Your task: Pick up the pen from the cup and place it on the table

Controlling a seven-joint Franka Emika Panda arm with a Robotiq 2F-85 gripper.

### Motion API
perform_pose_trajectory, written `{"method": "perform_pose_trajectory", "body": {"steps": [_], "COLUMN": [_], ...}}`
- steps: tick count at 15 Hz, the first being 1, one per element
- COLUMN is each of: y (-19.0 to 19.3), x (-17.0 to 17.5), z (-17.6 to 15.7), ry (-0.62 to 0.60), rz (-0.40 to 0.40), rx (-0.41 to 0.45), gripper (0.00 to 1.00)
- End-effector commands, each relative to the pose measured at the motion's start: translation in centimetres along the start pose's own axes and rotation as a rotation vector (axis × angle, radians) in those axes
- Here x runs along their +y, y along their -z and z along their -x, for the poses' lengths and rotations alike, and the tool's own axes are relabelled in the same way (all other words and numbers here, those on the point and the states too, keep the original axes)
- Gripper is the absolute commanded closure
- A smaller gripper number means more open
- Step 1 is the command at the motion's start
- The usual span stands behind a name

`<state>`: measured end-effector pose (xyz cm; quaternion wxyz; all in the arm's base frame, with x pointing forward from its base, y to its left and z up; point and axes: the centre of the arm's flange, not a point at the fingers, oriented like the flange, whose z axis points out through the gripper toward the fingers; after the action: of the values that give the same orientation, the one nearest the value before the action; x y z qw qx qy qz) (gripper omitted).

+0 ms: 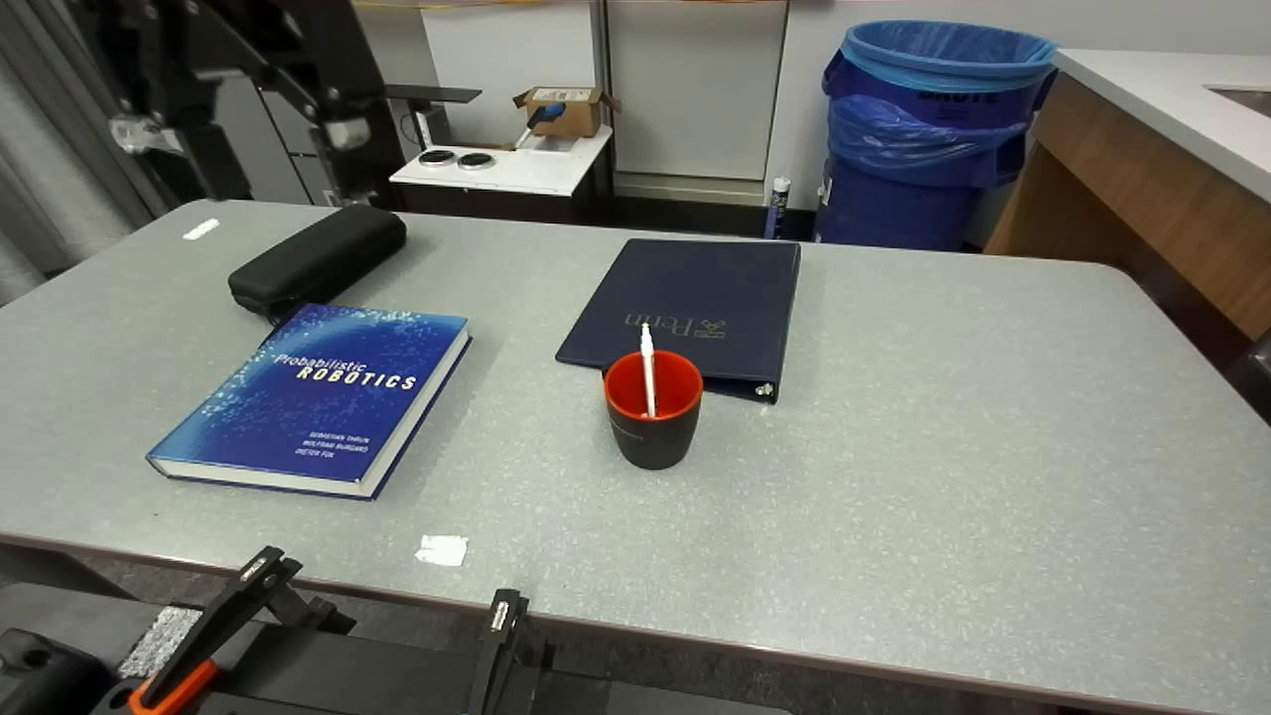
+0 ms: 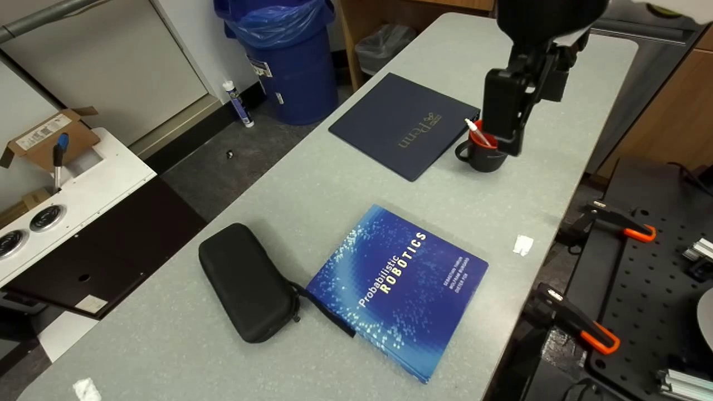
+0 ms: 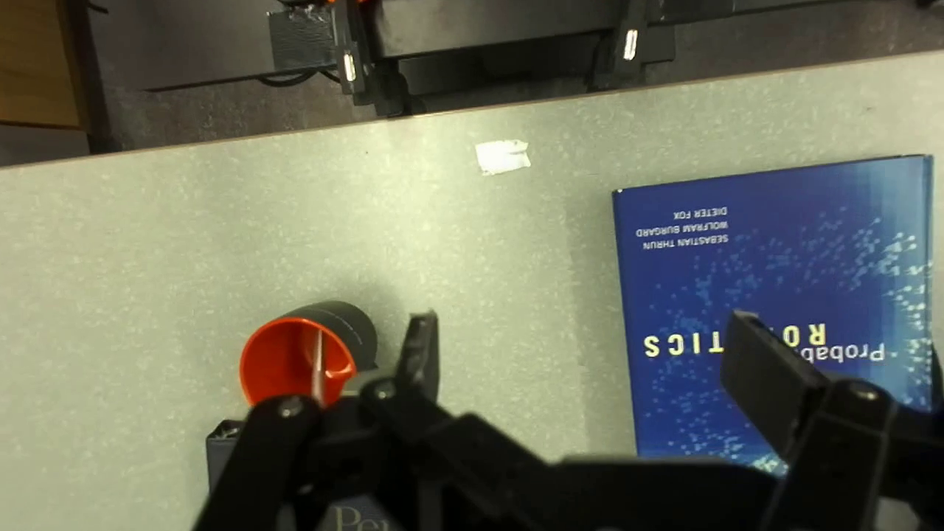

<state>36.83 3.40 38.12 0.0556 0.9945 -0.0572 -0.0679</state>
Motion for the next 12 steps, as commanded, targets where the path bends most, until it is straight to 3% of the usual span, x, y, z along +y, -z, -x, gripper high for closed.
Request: {"method": "perform_pose_trajectory", "body": {"steps": [1,2,3,8,12], "y": [-2.1,-2.0,-1.9,-2.2,-6.1], "x": [3.7,4.1,3.1,3.8,6.3], "z": [-1.1,-0.4,-0.8,-0.8,-4.1], "ry": [-0.075,-0.069,-0.070,-0.076,0.020], "rz": [-0.030,-0.067,-0.036,-0.050,0.023], "rx": [-0.010,-0.038,-0.031,-0.039,0.055], "gripper": [0.00,0.00,0.00,0.00,0.00]}}
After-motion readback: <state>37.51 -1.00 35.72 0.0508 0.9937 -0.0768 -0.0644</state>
